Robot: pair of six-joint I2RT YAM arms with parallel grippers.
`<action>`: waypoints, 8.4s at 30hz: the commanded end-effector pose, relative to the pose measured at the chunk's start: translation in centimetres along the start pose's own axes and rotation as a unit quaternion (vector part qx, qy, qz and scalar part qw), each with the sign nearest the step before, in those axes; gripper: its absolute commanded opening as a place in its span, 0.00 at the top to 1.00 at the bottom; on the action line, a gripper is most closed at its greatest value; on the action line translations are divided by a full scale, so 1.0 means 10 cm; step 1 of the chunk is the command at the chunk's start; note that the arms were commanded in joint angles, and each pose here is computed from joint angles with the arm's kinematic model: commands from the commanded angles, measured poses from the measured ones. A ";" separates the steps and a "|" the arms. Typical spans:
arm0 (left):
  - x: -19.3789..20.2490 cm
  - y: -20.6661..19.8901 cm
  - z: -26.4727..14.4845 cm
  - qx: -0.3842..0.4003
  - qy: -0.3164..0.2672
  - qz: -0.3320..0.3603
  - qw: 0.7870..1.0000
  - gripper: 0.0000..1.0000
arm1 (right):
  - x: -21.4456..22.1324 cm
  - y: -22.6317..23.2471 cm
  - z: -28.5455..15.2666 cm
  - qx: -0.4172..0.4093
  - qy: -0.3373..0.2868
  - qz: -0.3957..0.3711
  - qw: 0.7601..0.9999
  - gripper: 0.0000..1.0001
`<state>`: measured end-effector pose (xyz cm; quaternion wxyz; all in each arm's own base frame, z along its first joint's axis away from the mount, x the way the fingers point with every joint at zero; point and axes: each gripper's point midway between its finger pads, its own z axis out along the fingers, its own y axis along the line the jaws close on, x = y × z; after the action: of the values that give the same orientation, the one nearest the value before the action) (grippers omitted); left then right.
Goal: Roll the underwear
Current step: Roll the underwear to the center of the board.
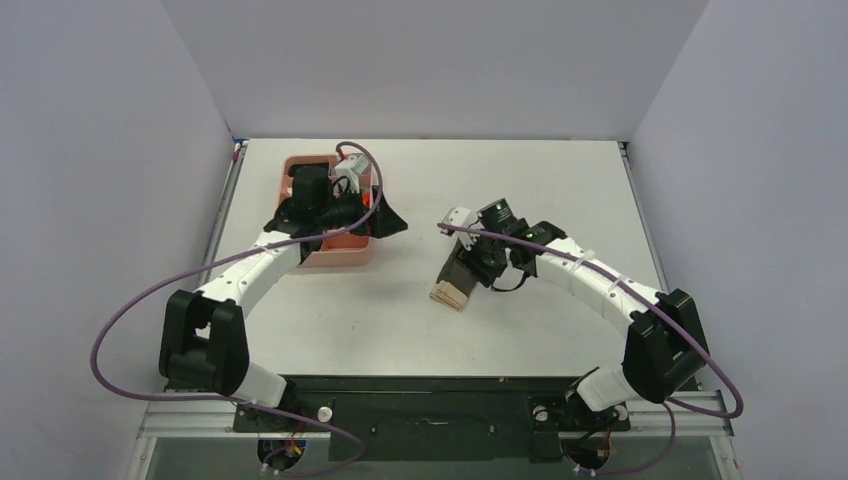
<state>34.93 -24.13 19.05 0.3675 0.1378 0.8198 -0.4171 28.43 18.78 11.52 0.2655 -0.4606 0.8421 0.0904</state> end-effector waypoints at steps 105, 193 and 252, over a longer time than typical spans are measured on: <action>0.23 0.40 -0.97 -0.004 0.012 0.155 0.988 0.04 | 0.15 1.10 0.43 -0.320 0.081 0.005 0.944 1.00; 2.46 -1.01 1.03 0.148 0.254 0.534 0.793 1.00 | 0.48 0.80 0.24 -0.523 0.138 0.117 0.833 0.96; 2.71 -1.32 1.13 0.210 0.453 0.298 0.814 1.00 | 0.63 -0.35 0.75 -0.163 0.172 0.184 0.954 0.65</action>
<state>15.14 -43.45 3.77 0.0491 0.6261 0.7058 -0.3278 29.90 14.89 2.29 -0.0039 -0.3306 0.9209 0.2066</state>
